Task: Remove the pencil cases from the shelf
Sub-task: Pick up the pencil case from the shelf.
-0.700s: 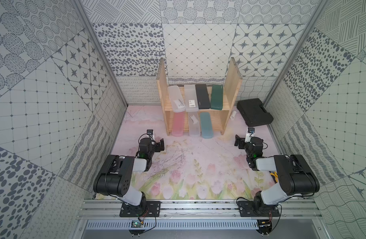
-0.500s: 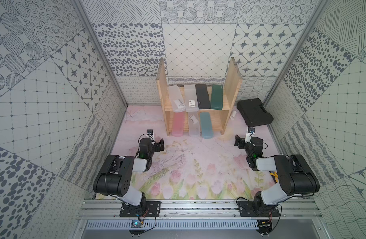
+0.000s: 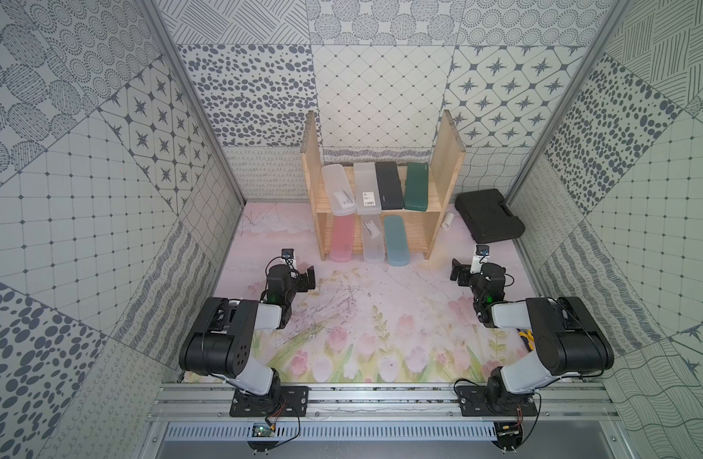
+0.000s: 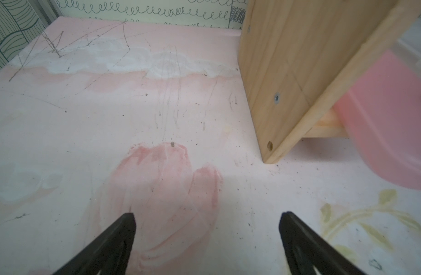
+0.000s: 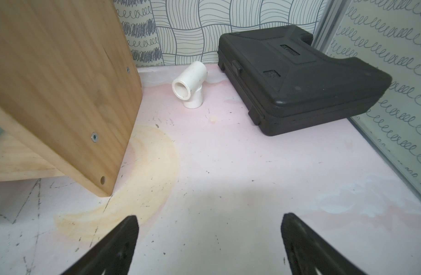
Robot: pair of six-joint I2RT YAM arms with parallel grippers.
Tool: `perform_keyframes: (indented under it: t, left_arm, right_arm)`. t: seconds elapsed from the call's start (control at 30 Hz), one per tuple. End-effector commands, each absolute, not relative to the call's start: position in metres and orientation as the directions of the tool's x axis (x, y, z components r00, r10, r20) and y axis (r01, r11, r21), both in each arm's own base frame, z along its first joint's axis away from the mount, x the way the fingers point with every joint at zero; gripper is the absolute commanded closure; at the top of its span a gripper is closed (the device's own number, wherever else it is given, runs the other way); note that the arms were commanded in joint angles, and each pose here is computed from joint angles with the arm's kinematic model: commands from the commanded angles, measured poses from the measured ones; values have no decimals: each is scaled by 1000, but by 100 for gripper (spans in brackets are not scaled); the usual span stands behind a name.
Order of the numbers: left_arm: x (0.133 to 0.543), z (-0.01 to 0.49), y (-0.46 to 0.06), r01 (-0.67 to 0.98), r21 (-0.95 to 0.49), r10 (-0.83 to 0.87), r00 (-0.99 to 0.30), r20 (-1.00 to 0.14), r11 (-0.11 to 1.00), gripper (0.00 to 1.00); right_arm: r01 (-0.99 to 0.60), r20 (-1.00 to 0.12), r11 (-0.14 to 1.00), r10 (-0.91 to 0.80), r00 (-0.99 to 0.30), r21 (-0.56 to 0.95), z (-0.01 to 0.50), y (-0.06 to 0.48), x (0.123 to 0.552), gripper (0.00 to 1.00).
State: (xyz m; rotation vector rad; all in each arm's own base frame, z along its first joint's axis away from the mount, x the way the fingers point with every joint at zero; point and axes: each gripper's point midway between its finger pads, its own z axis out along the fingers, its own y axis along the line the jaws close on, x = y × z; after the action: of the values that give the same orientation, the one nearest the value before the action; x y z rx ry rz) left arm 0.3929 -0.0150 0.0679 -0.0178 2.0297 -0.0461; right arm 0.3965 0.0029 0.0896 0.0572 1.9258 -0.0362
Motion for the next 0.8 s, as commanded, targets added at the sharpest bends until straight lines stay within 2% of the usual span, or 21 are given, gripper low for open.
perform_keyframes:
  t: [0.0,0.5,0.67,0.77]
  left_arm:
    - [399,77,-14,14,-53,-42,-409,-912,999,1]
    - [399,78,-12,2,-46,-41,-405,-913,999,1]
    - [399,107,-7,-40,-55,-67,-432,-899,998,1]
    - [393,129,-12,-41,-120,-126,-446,-886,992,1]
  right_arm:
    - [48,-954,999,19,-298,5,106,5,405,2]
    - [60,-954,998,29,-297,12,109,3,406,2]
    - [91,-954,996,33,-297,7,136,-3,400,2]
    - [168,-950,982,131,-284,86,162,-12,389,2]
